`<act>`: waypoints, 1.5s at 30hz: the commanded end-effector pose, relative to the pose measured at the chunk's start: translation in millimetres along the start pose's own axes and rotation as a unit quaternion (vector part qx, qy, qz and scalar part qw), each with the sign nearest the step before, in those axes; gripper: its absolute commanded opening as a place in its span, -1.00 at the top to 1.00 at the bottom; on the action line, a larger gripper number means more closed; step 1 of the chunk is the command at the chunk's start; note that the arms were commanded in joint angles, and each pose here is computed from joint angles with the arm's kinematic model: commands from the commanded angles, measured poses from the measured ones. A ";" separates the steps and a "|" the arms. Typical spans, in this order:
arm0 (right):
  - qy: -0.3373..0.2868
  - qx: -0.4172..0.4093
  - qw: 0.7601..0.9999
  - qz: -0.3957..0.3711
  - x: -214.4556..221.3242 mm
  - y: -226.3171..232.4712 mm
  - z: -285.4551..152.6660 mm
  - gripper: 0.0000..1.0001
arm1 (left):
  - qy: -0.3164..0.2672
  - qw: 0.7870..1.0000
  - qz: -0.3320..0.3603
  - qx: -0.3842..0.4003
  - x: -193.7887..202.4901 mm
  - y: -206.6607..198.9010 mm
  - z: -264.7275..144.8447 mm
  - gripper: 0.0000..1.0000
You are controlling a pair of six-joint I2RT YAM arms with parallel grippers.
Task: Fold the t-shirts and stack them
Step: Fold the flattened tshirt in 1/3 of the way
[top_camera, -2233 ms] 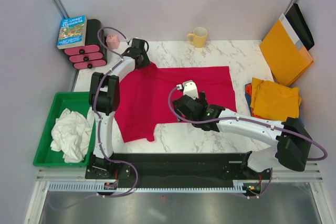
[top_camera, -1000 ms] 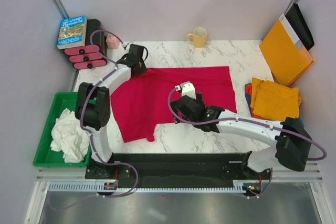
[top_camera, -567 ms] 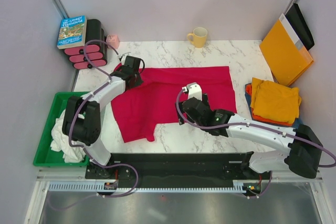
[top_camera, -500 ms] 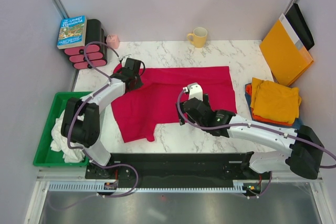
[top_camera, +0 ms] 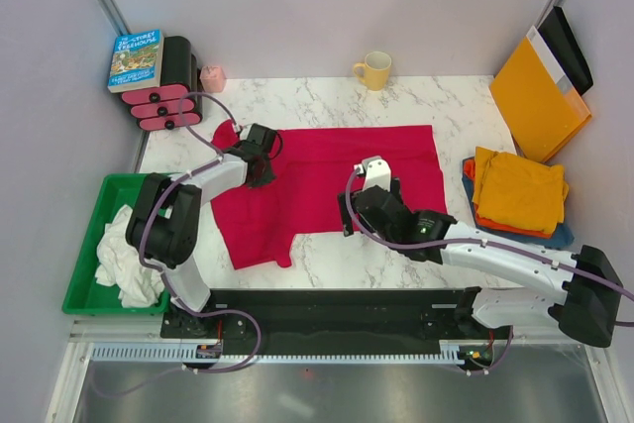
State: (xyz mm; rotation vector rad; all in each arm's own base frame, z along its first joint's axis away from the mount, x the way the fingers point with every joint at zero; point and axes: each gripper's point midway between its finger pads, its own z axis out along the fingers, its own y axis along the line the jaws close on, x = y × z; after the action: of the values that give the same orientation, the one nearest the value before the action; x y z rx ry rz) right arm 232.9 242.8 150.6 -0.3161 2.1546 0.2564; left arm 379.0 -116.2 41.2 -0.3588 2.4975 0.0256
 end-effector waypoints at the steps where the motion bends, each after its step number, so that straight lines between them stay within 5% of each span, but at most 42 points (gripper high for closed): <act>1: -0.017 0.007 1.000 0.016 -7.2 -4.5 -7.2 -0.96 | -0.040 0.999 -0.017 0.016 -30.4 -17.7 -16.1 0.96; 14: -0.021 0.009 1.000 0.009 -9.2 -1.0 -0.5 -0.96 | -0.114 0.993 0.022 0.010 -117.8 -37.4 -62.5 0.96; 24: -0.017 0.016 1.000 0.001 -3.3 -2.5 6.0 -0.96 | -0.023 0.999 0.028 -0.030 -32.4 -7.6 -16.3 0.96; 35: -0.013 0.015 1.000 -0.015 -4.6 2.9 12.9 -0.96 | -0.029 0.999 0.030 -0.007 -40.4 -22.3 -11.3 0.96; 45: -0.014 0.016 0.999 -0.024 -4.4 2.7 14.4 -0.96 | 0.074 0.992 0.087 -0.055 19.7 -12.1 36.9 0.96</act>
State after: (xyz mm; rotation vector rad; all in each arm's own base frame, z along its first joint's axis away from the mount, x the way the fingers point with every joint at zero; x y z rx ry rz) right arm 240.6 243.6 135.4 -0.3537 2.1579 0.1797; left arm 401.7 -131.4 21.0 -0.2386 2.5945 0.1499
